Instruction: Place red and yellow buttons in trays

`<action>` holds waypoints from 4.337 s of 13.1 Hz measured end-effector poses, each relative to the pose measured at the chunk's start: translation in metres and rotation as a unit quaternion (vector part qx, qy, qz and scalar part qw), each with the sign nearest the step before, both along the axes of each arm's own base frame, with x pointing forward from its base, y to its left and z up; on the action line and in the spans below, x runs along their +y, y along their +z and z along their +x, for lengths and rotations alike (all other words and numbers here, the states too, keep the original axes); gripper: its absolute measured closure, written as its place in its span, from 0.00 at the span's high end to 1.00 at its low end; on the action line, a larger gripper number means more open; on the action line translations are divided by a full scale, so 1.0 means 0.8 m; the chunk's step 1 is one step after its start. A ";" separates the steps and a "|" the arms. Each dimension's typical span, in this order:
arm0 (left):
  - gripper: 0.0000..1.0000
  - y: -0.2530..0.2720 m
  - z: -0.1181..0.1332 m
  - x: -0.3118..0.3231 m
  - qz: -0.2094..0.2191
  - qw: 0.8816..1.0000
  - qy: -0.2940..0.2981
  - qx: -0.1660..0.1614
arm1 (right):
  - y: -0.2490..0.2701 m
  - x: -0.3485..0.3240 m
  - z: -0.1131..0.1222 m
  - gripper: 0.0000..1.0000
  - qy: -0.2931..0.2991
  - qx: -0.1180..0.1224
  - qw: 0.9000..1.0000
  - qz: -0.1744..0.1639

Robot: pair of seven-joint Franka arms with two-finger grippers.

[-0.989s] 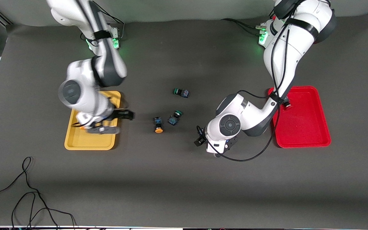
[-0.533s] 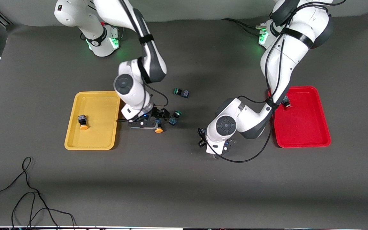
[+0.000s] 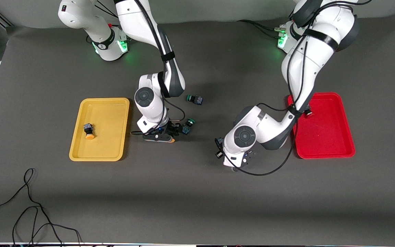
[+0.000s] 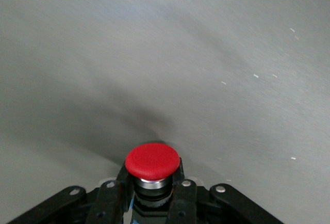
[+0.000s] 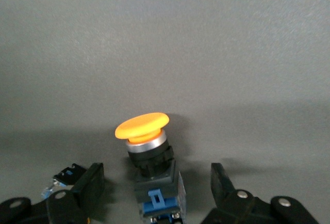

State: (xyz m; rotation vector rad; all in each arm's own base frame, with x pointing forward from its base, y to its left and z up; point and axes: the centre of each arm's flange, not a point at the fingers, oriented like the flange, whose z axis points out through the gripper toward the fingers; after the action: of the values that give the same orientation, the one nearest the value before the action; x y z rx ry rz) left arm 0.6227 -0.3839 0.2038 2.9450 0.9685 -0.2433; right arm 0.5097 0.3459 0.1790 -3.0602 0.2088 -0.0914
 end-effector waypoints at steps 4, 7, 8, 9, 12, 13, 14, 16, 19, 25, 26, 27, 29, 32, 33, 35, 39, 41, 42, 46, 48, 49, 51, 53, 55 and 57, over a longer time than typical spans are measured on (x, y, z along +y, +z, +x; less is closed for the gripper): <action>0.33 0.091 0.022 0.094 0.029 0.997 -0.045 0.061 | 0.006 0.002 0.012 0.47 -0.002 -0.002 1.000 0.009; 0.33 0.130 0.024 0.199 0.033 0.990 -0.105 0.083 | 0.016 0.011 0.018 0.33 0.002 0.024 1.000 0.020; 0.33 0.133 0.016 0.236 0.037 0.987 -0.127 0.089 | 0.025 0.012 0.023 0.33 0.004 0.037 0.999 0.025; 0.33 0.133 0.007 0.279 0.039 0.983 -0.151 0.095 | 0.040 0.010 0.032 0.33 0.003 0.052 0.998 0.028; 0.33 0.109 -0.024 0.406 0.066 0.973 -0.200 0.092 | 0.120 -0.013 0.063 0.33 0.003 0.101 0.994 0.037; 0.33 0.091 -0.040 0.433 0.074 0.971 -0.207 0.095 | 0.151 -0.024 0.072 0.33 0.007 0.108 0.993 0.036; 0.33 0.075 -0.056 0.445 0.077 0.970 -0.210 0.098 | 0.176 -0.038 0.079 0.33 0.013 0.109 0.994 0.028; 0.33 0.052 -0.081 0.454 0.083 0.967 -0.219 0.100 | 0.204 -0.078 0.089 0.33 0.038 0.112 0.993 0.007; 0.33 0.025 -0.098 0.470 0.082 0.967 -0.227 0.077 | 0.206 -0.197 0.103 0.33 0.090 0.127 0.988 -0.005; 0.57 0.006 -0.101 0.508 0.082 0.969 -0.225 0.054 | 0.105 -0.384 0.066 0.33 0.126 0.119 0.985 0.020; 0.70 0.012 -0.099 0.508 0.085 0.969 -0.225 0.049 | 0.085 -0.375 0.059 0.33 0.128 0.121 0.984 0.018; 0.82 0.023 -0.095 0.508 0.090 0.969 -0.225 0.043 | 0.069 -0.367 0.055 0.33 0.132 0.126 0.983 0.014; 0.99 0.064 -0.088 0.498 0.101 0.970 -0.219 0.039 | 0.045 -0.360 0.052 0.33 0.136 0.136 0.981 0.007; 0.99 0.180 -0.081 0.467 0.072 0.970 -0.223 0.058 | 0.041 -0.369 0.054 0.48 0.127 0.138 0.982 0.006; 1.00 0.229 -0.078 0.467 0.052 0.969 -0.235 0.064 | 0.043 -0.370 0.056 0.59 0.121 0.136 0.983 0.005; 1.00 0.314 -0.074 0.473 0.040 0.965 -0.250 0.063 | 0.059 -0.362 0.068 0.81 0.108 0.126 0.986 -0.002; 1.00 0.411 -0.089 0.457 0.064 0.954 -0.291 0.025 | 0.160 -0.339 0.096 1.00 0.091 0.137 0.986 -0.015; 1.00 0.426 -0.096 0.450 0.069 0.950 -0.304 0.018 | 0.241 -0.325 0.102 1.00 0.088 0.138 0.986 -0.017; 1.00 0.427 -0.096 0.448 0.069 0.949 -0.306 0.016 | 0.278 -0.318 0.102 1.00 0.089 0.133 0.987 -0.018; 1.00 0.437 -0.095 0.447 0.063 0.950 -0.305 0.009 | 0.345 -0.301 0.090 1.00 0.093 0.114 0.989 -0.025; 1.00 0.447 -0.095 0.450 0.062 0.950 -0.307 0.006 | 0.359 -0.298 0.086 1.00 0.095 0.110 0.989 -0.039; 1.00 0.451 -0.094 0.452 0.062 0.949 -0.308 0.004 | 0.371 -0.296 0.083 1.00 0.092 0.107 0.989 -0.048; 1.00 0.453 -0.094 0.454 0.061 0.948 -0.313 0.003 | 0.400 -0.295 0.078 1.00 0.083 0.107 0.988 -0.073; 1.00 0.453 -0.094 0.450 0.060 0.946 -0.318 0.005 | 0.414 -0.305 0.078 1.00 0.070 0.121 0.986 -0.086; 1.00 0.451 -0.095 0.450 0.058 0.947 -0.317 0.008 | 0.425 -0.336 0.082 1.00 0.067 0.129 0.986 -0.078; 1.00 0.450 -0.095 0.450 0.057 0.947 -0.317 0.011 | 0.456 -0.378 0.076 1.00 0.065 0.113 0.990 -0.046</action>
State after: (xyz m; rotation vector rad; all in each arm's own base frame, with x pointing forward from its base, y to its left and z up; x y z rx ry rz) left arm 0.5465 -0.0236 0.5635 3.2678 -0.0015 -0.2348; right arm 0.5704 0.0437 0.5436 -3.1615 0.0183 0.2616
